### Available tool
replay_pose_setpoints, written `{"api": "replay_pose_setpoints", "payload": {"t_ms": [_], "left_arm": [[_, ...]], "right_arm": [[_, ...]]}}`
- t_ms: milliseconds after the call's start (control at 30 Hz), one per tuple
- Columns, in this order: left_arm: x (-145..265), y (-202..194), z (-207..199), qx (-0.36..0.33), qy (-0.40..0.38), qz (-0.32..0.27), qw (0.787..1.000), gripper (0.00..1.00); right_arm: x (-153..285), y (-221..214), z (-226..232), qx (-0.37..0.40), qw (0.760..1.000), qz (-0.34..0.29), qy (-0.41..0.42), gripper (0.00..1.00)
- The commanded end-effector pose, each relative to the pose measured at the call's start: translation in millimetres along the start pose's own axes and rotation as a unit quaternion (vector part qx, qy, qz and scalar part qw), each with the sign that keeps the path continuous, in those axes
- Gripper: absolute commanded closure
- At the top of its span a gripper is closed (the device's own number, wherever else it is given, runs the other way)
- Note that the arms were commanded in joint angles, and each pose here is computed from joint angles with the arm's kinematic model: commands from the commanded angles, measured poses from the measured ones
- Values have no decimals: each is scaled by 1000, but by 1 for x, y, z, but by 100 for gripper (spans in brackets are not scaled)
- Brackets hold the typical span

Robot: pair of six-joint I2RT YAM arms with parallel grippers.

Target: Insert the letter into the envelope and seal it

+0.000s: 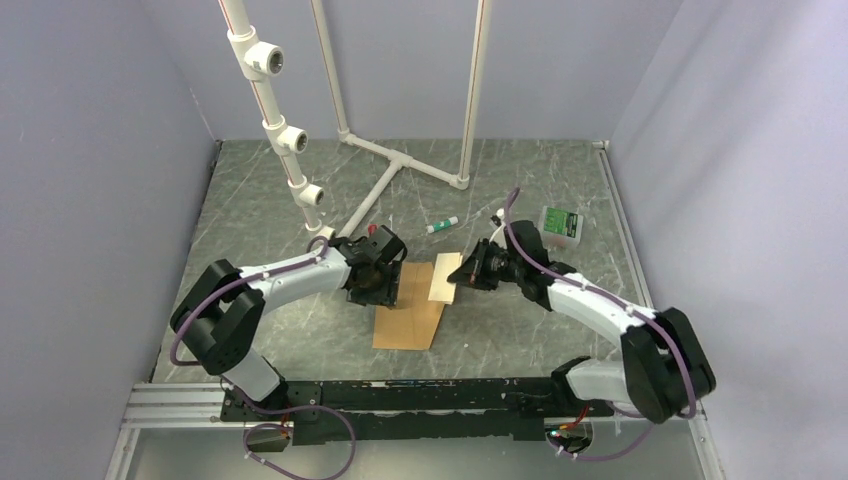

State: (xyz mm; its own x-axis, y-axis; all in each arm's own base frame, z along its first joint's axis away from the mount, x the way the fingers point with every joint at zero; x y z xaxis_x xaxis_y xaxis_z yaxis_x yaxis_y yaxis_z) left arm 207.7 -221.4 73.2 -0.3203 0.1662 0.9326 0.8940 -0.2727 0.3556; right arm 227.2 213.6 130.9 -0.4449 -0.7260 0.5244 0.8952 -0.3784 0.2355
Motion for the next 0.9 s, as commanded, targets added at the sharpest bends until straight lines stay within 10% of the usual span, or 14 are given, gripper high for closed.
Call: {"api": "replay_pose_setpoints", "payload": {"t_ms": [0,867], "left_arm": [[-10,-8,2,13,-13,17,1000,37],[-29,-40,11,-9,-7,65,998,57]], "right_arm": [[-19,0,5,-3,1000,2,20,100],[-72,-36,-40,-73,983,119,-122,100]]}}
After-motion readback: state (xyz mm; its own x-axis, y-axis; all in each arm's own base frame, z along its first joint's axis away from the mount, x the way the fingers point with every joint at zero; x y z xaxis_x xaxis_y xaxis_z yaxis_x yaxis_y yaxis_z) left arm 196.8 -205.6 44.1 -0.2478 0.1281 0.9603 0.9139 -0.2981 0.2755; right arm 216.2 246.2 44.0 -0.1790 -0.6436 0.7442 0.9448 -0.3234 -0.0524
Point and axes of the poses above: each gripper's point midway between its finger pads, its own x axis back along the fingers, its own z axis along the line the jaws close on, y = z × x, the point moved 3 cm from there along x, back along the fingers, and after that the axes turned 8 degrees about -x, right-handed, at the moved point
